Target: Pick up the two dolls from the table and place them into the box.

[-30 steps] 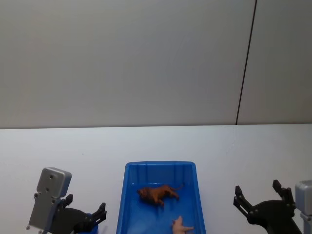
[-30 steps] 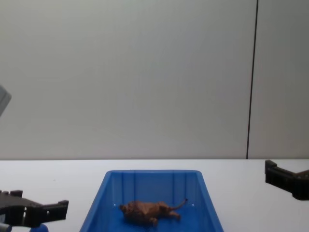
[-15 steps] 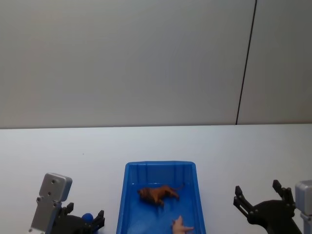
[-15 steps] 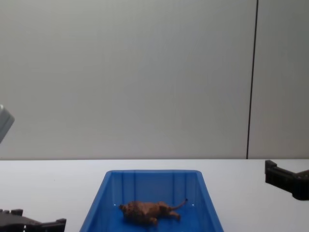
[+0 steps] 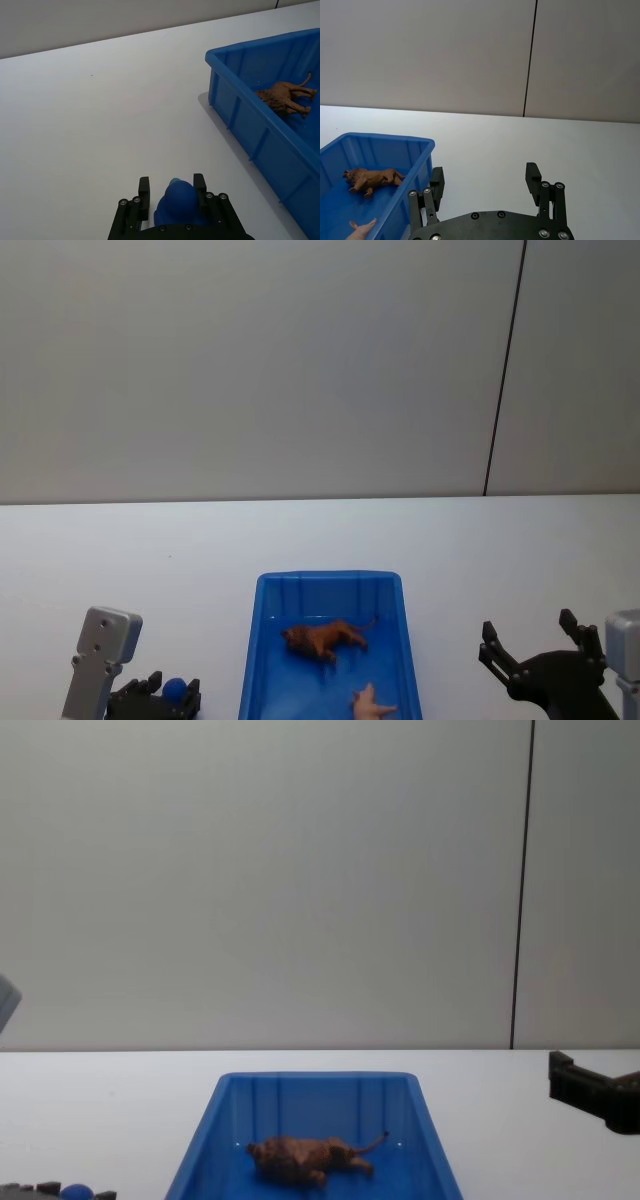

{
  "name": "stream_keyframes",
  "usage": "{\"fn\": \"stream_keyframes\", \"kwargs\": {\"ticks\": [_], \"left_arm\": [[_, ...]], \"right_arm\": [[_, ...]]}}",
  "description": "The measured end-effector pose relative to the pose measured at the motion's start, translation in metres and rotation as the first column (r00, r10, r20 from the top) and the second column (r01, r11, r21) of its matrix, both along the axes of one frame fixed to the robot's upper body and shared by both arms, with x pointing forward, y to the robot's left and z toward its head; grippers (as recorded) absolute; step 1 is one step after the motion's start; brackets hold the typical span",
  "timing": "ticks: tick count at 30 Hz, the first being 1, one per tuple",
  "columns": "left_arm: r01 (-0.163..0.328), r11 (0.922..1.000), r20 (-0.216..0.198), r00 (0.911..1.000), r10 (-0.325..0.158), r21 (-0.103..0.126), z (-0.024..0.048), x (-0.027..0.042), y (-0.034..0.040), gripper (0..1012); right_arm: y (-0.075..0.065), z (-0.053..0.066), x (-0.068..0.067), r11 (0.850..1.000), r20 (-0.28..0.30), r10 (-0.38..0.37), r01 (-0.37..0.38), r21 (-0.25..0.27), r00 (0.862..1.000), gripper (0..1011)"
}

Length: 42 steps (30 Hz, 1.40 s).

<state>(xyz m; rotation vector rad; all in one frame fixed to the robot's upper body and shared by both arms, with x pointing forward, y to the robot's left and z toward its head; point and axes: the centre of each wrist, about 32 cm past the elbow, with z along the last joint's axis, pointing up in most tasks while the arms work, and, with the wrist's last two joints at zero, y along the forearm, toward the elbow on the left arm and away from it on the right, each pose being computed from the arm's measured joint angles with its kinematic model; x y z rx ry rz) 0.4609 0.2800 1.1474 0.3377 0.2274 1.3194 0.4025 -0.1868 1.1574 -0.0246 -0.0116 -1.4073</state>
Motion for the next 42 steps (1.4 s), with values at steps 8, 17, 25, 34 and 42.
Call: {"fn": "stream_keyframes", "kwargs": {"ticks": [8,17,25,34,42], "left_arm": [[-0.005,0.9999,0.001,1.0000,0.005,-0.013,-0.0037,-0.0018,-0.0001,355],[-0.003,0.9997,0.043,0.9991,0.004,-0.026,-0.0032,-0.0038,-0.0016,282],[0.023,0.9994,0.123,0.9922,-0.019,-0.026,0.0066,-0.0036,-0.0050,237],[0.096,0.9952,0.239,0.9671,-0.088,-0.019,0.0250,0.0005,-0.0089,194],[0.187,0.9823,0.310,0.9349,-0.173,-0.014,0.0376,0.0056,-0.0116,151]], "right_arm": [[0.000,0.000,0.000,1.000,0.000,0.000,0.000,0.000,1.000,1001],[0.000,0.000,0.000,1.000,0.000,0.000,0.000,0.000,1.000,1001],[0.000,0.000,0.000,1.000,0.000,0.000,0.000,0.000,1.000,1001],[0.000,0.000,0.000,1.000,0.000,0.000,0.000,0.000,1.000,1001],[0.000,0.000,0.000,1.000,0.000,0.000,0.000,0.000,1.000,1001]]}}
